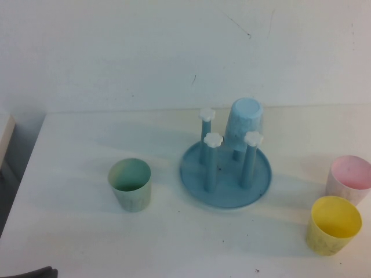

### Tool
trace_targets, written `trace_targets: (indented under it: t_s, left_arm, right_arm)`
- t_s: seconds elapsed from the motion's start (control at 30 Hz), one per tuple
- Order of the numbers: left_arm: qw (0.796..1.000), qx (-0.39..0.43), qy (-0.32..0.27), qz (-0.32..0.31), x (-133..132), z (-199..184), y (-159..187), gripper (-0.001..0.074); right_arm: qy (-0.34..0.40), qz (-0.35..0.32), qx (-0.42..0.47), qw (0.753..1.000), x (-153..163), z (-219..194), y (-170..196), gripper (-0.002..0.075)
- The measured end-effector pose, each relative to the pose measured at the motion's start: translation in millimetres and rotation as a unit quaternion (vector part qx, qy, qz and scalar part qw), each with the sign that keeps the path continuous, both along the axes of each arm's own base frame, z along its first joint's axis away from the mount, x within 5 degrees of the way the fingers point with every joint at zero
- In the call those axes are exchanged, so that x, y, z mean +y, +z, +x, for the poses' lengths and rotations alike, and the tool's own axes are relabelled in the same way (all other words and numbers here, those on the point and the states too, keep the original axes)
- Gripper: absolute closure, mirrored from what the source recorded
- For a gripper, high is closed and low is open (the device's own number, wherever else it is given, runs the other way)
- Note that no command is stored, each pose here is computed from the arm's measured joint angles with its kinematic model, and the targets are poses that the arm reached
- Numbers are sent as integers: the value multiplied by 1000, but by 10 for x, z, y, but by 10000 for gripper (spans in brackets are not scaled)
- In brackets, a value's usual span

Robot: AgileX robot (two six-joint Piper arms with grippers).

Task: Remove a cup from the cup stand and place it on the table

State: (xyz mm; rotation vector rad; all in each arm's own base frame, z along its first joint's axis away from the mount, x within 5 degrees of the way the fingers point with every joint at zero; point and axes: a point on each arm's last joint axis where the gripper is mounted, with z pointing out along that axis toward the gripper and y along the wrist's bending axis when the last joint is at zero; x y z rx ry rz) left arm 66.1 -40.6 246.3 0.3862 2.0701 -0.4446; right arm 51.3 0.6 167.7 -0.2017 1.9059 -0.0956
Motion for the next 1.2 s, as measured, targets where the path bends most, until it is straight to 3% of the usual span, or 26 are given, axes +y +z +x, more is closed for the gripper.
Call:
trace_targets:
  t_s: [0.57,0.77,0.97,1.2]
  left_arm:
    - [1000,-9,6,20,39,-11,-103,736]
    - [993,-83,81,-9,174,-44,-305,736]
    - [965,-180,187,-30,325,-101,-489,736]
    - [940,-183,288,-15,443,-102,-608,736]
  right_arm:
    - [0,-1,0,1000,0,0,0,655]
    - [0,-1,0,1000,0,0,0,655]
    - [0,-1,1,1000,-1,-1,-2,655]
    - [0,-1,1,1000,-1,-1,-2,655]
